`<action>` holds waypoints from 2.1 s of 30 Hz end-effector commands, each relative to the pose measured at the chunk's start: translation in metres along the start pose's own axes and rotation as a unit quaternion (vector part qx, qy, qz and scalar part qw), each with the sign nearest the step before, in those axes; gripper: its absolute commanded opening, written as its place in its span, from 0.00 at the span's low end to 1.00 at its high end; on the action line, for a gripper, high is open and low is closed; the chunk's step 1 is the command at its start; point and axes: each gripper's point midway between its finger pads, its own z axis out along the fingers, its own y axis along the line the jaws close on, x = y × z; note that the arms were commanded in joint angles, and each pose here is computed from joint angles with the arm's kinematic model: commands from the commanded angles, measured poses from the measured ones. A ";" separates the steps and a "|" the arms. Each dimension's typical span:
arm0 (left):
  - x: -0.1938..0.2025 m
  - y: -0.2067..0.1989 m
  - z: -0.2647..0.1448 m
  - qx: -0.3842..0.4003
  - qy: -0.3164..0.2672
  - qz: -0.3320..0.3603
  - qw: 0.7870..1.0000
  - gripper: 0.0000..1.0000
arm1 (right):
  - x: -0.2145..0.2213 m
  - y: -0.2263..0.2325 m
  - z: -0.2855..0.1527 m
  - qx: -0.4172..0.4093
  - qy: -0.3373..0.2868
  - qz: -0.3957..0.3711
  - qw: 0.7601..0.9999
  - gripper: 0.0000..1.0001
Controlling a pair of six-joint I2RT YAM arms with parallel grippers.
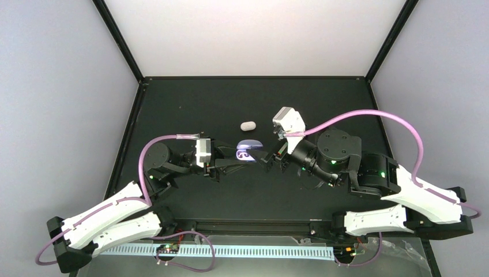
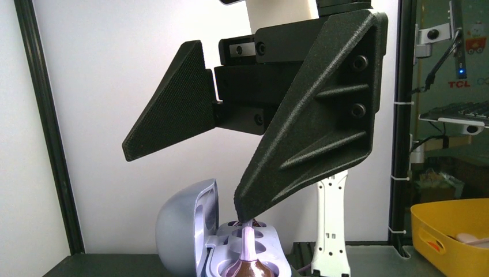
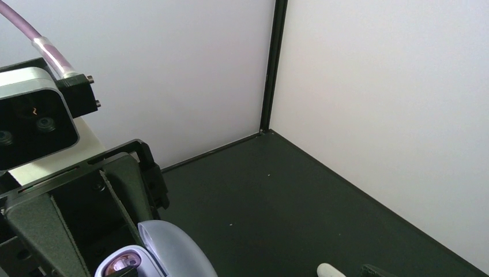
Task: Insert the wireless bluetooth earbuds into the charging case
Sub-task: Adjust the earbud with the charging case.
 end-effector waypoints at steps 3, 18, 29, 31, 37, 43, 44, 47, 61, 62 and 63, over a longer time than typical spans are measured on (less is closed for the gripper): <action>-0.008 -0.004 0.000 0.009 -0.012 0.010 1.000 0.02 | 0.004 -0.006 0.005 0.021 0.005 -0.006 1.000 1.00; -0.008 -0.004 0.000 0.009 -0.012 0.010 1.000 0.02 | 0.010 -0.001 0.007 0.012 0.017 -0.012 1.000 1.00; -0.007 -0.003 0.000 0.006 -0.011 0.012 1.000 0.02 | 0.003 -0.027 -0.012 0.059 0.000 -0.006 0.998 1.00; -0.007 -0.003 0.000 0.006 -0.011 0.012 1.000 0.02 | 0.007 -0.032 -0.013 0.070 0.006 -0.008 0.998 1.00; -0.009 -0.003 0.000 0.007 -0.013 0.013 1.000 0.02 | 0.015 -0.033 -0.013 0.070 0.013 -0.005 0.997 1.00; -0.010 -0.004 0.000 0.006 -0.014 0.013 1.000 0.01 | 0.016 -0.027 -0.011 0.054 0.014 -0.006 0.998 1.00; -0.010 -0.004 -0.001 0.006 -0.014 0.014 1.000 0.02 | 0.017 -0.027 -0.010 0.054 0.016 -0.007 0.998 1.00; -0.010 -0.003 0.000 0.005 -0.013 0.013 1.000 0.02 | 0.019 -0.025 -0.010 0.049 0.018 -0.007 0.999 1.00; -0.010 -0.003 -0.001 0.003 -0.014 0.015 1.000 0.02 | 0.027 -0.018 -0.006 0.033 0.033 -0.015 0.999 1.00; -0.011 -0.003 -0.001 0.002 -0.015 0.016 1.000 0.02 | 0.027 -0.018 -0.007 0.033 0.033 -0.016 0.999 1.00; -0.011 -0.003 -0.001 0.002 -0.015 0.016 1.000 0.02 | 0.027 -0.017 -0.007 0.031 0.034 -0.017 0.999 1.00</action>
